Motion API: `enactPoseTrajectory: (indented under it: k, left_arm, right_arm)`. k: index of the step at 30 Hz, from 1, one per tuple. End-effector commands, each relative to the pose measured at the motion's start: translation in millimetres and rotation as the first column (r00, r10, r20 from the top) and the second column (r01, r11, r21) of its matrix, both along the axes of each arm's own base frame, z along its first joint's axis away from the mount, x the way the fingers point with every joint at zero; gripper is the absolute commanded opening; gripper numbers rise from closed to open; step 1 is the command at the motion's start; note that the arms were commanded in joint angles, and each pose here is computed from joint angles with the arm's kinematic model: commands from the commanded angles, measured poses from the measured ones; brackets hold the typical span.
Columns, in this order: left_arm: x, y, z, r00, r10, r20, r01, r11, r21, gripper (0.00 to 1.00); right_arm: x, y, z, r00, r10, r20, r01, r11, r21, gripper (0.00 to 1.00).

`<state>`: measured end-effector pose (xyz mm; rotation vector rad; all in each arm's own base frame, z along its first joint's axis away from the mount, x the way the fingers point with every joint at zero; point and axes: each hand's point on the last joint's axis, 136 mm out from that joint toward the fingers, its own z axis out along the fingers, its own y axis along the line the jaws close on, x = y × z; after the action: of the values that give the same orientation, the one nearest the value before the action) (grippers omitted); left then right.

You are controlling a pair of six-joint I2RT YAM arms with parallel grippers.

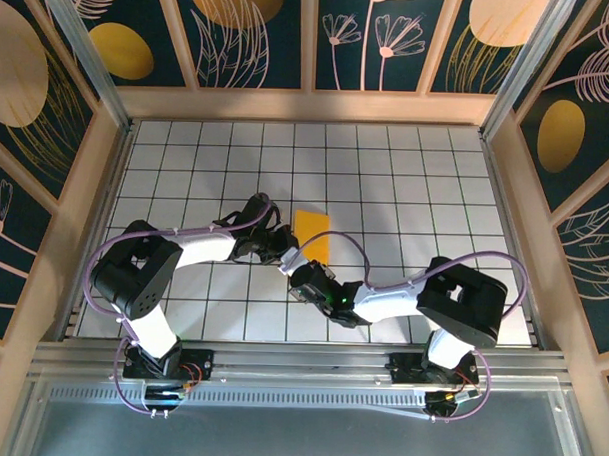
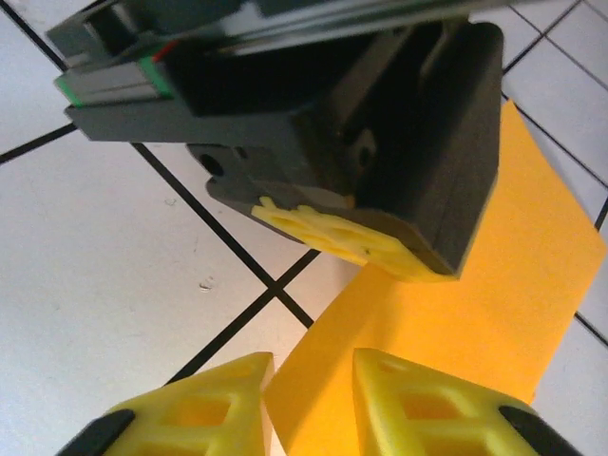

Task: Fold a paper plane with a square sheet of paper (fold left side to right side)
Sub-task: Third fold the triangle at the center of the table.

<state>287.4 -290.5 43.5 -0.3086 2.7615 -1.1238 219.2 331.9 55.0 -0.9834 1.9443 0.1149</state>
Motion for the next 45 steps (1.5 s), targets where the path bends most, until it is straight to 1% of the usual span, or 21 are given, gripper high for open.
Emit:
enactPoseTrajectory:
  k: [1,2,4,8,11,15,17,21,26,28,34,38,45]
  left_arm:
    - [-5,1,5,0.998,0.036,-0.043,-0.037,0.999,-0.011,0.02]
    - [-4,0,7,0.999,0.034,-0.036,-0.034,0.999,-0.011,0.05]
    - [-1,-1,11,0.999,0.027,-0.021,-0.027,1.0,-0.008,0.11]
    - [5,6,22,1.0,0.018,0.02,-0.018,1.0,0.013,0.3]
    - [10,21,31,0.999,0.025,0.046,-0.026,0.999,0.033,0.37]
    - [17,37,44,0.996,0.038,0.087,-0.042,0.998,0.038,0.41]
    - [21,37,47,0.994,0.025,0.102,-0.029,0.999,0.039,0.4]
    - [28,30,47,0.992,-0.03,0.119,0.023,0.998,0.056,0.27]
    - [40,14,44,0.987,-0.102,0.128,0.097,0.994,0.043,0.17]
    - [42,9,30,0.988,-0.126,0.094,0.121,0.991,0.056,0.15]
    - [46,-4,6,0.981,-0.186,0.06,0.179,0.978,0.109,0.12]
    - [40,-12,-18,0.973,-0.229,0.016,0.224,0.962,0.159,0.11]
    - [26,-7,-49,0.971,-0.232,-0.051,0.238,0.939,0.248,0.08]
  right_arm:
    - [1,0,0,1.0,-0.017,-0.014,0.017,1.0,-0.005,0.05]
    - [0,-1,-2,0.999,-0.022,-0.024,0.022,1.0,-0.002,0.0]
    - [-3,-3,-3,0.999,-0.022,-0.043,0.022,1.0,0.006,0.0]
    - [-7,-5,-2,0.995,-0.016,-0.1,0.022,0.998,0.06,0.0]
    - [-9,-6,0,0.987,-0.004,-0.158,0.023,0.993,0.116,0.0]
    - [-13,-5,4,0.966,0.042,-0.256,0.013,0.978,0.208,0.0]
    - [-15,-5,6,0.946,0.074,-0.316,0.013,0.965,0.264,0.0]
    - [-18,-5,8,0.896,0.134,-0.423,0.032,0.932,0.362,0.0]
    - [-20,-3,8,0.853,0.184,-0.489,0.049,0.904,0.425,0.0]
    - [-20,-4,6,0.838,0.194,-0.51,0.057,0.899,0.434,0.0]
    - [-18,-6,5,0.815,0.206,-0.542,0.077,0.888,0.453,0.0]
    - [-16,-10,2,0.798,0.204,-0.567,0.099,0.884,0.457,0.0]
    - [-10,-19,-5,0.773,0.172,-0.61,0.154,0.882,0.445,0.0]
